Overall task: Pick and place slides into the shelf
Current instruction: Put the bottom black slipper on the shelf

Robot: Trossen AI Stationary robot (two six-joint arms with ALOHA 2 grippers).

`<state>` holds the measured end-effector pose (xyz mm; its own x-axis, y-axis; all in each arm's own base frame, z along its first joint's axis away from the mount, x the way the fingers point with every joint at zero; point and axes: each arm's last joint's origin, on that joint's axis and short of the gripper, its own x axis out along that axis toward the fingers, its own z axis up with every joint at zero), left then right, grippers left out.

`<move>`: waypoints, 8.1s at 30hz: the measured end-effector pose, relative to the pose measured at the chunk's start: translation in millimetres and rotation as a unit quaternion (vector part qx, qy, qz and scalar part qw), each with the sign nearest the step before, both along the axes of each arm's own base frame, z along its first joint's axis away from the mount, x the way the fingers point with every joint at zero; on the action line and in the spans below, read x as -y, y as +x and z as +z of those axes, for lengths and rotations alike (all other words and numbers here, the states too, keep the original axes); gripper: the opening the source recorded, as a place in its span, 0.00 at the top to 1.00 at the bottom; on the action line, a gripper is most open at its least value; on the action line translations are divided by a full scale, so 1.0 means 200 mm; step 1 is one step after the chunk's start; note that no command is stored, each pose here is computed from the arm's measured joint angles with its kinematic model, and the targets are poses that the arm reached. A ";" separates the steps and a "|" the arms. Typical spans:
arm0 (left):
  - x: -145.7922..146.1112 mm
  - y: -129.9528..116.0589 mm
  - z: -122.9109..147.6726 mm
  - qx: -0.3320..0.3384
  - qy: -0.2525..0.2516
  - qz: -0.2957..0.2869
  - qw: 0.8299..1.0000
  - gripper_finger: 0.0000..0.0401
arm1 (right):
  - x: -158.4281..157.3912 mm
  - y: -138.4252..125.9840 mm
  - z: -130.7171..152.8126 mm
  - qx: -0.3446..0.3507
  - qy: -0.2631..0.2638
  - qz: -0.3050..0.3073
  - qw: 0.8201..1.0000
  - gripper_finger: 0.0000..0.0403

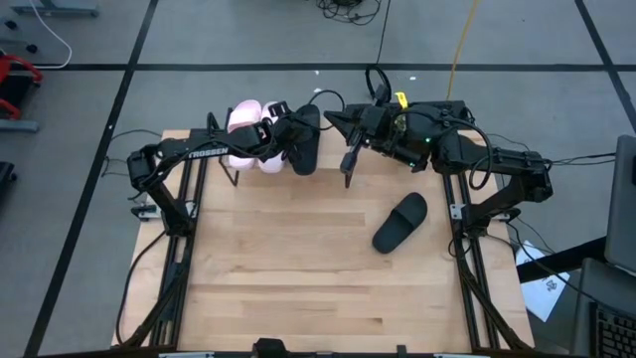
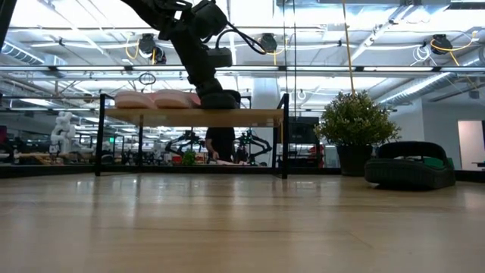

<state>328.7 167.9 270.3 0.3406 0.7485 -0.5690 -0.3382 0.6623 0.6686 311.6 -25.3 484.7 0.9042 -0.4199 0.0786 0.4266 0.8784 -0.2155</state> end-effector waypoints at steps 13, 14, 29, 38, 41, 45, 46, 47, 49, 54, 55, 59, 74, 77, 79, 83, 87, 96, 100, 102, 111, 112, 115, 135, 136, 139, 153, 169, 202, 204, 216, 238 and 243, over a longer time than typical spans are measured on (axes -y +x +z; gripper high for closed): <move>0.00 0.01 0.01 0.003 0.014 0.007 1.000 0.65 | 0.00 0.00 0.00 0.000 -0.001 0.000 1.000 1.00; 0.00 0.01 0.01 0.004 0.016 0.008 1.000 0.64 | 0.00 0.00 0.00 0.000 -0.001 0.000 1.000 1.00; 0.03 -0.02 0.06 0.004 0.035 0.008 0.999 0.59 | 0.00 0.00 0.00 0.000 0.000 0.000 1.000 1.00; 0.03 -0.02 0.08 0.013 0.035 0.010 0.999 0.59 | 0.00 0.00 0.00 0.000 0.001 0.000 1.000 1.00; 0.03 -0.02 0.08 0.017 0.031 0.008 0.999 0.59 | 0.00 0.00 0.00 0.000 0.001 0.000 1.000 1.00; 0.03 -0.02 0.08 0.032 0.023 0.015 0.999 0.59 | 0.00 0.00 0.00 0.000 0.001 0.000 1.000 1.00; 0.03 -0.02 0.08 0.037 0.020 0.018 0.999 0.59 | 0.00 0.00 0.00 0.000 0.001 0.000 1.000 1.00; 0.03 -0.02 0.08 0.042 0.017 0.021 0.999 0.59 | 0.00 0.00 0.00 0.000 0.001 0.000 1.000 1.00; 0.03 -0.02 0.08 0.053 0.012 0.028 0.998 0.59 | 0.00 0.00 0.00 0.000 0.001 0.000 1.000 1.00; 0.03 -0.02 0.08 0.075 0.003 0.043 0.996 0.59 | 0.00 0.00 0.00 0.000 0.001 0.000 1.000 1.00; 0.03 -0.02 0.08 0.078 0.002 0.046 0.996 0.59 | 0.00 0.00 0.00 0.000 0.001 0.000 1.000 1.00; 0.03 -0.02 0.08 0.093 -0.003 0.059 0.994 0.59 | 0.00 0.00 0.00 0.000 0.001 0.001 1.000 1.00; 0.03 -0.01 0.08 0.144 -0.019 0.096 0.985 0.59 | 0.00 0.00 0.00 0.000 0.001 0.001 1.000 1.00; 0.03 -0.01 0.09 0.162 -0.018 0.099 0.982 0.59 | 0.00 0.00 0.00 0.000 0.001 0.001 1.000 1.00; 0.03 0.00 0.10 0.169 -0.018 0.096 0.981 0.59 | 0.00 0.00 0.00 0.000 0.001 0.001 1.000 1.00; 0.05 0.01 0.10 0.172 -0.025 0.087 0.981 0.59 | 0.00 0.00 0.00 -0.003 0.001 0.001 1.000 1.00; 0.06 0.01 0.09 0.168 -0.026 0.082 0.982 0.59 | 0.00 0.00 -0.01 -0.005 0.001 0.001 1.000 1.00; 0.07 0.01 0.07 0.143 -0.029 0.075 0.986 0.59 | 0.00 0.00 -0.01 -0.010 0.010 0.002 1.000 1.00; 0.08 0.01 0.06 0.116 -0.030 0.068 0.990 0.59 | 0.00 0.00 -0.01 -0.011 0.010 0.002 1.000 1.00; 0.09 0.01 0.06 0.104 -0.028 0.060 0.992 0.59 | 0.00 0.00 -0.01 -0.012 0.007 0.002 1.000 1.00; 0.11 0.01 0.05 0.086 -0.053 0.015 0.995 0.60 | 0.00 0.00 -0.01 -0.014 0.002 0.001 1.000 1.00; 0.11 0.01 0.05 0.087 -0.054 0.016 0.995 0.60 | 0.00 0.00 -0.01 -0.014 0.002 0.001 1.000 1.00; 0.11 0.01 0.05 0.095 -0.057 0.022 0.994 0.65 | 0.00 0.00 -0.01 -0.015 0.002 0.001 1.000 1.00; 0.14 0.03 0.05 0.075 -0.044 -0.003 0.996 0.80 | 0.00 0.00 -0.01 -0.014 0.002 0.001 1.000 1.00; 0.15 0.03 0.05 0.072 -0.043 -0.007 0.996 0.80 | 0.00 0.00 -0.01 -0.015 0.001 0.001 1.000 1.00; 0.16 0.04 0.05 0.067 -0.041 -0.015 0.997 0.78 | 0.00 0.00 -0.01 -0.015 0.000 0.001 1.000 1.00; 0.18 0.04 0.06 0.046 -0.016 -0.022 0.999 0.57 | 0.00 0.00 -0.02 -0.017 0.001 0.001 1.000 1.00; 0.17 0.05 0.08 0.059 -0.002 -0.027 0.998 0.74 | 0.00 0.00 -0.02 -0.014 0.007 0.002 1.000 1.00; 0.16 0.04 0.07 0.119 -0.017 0.045 0.992 0.97 | 0.00 0.00 -0.02 -0.012 0.010 0.002 1.000 1.00; 0.16 0.04 0.07 0.121 -0.018 0.047 0.991 0.97 | 0.00 0.00 -0.02 -0.012 0.010 0.001 1.000 1.00; 0.17 0.05 0.07 0.144 -0.029 0.061 0.987 1.00 | 0.00 0.00 -0.02 -0.012 0.010 0.002 1.000 1.00; 0.17 0.04 0.07 0.155 -0.025 0.100 0.982 1.00 | 0.00 0.00 -0.02 -0.014 0.010 0.002 1.000 1.00; 0.17 0.04 0.07 0.145 -0.020 0.094 0.985 1.00 | 0.00 0.00 -0.02 -0.014 0.010 0.002 1.000 1.00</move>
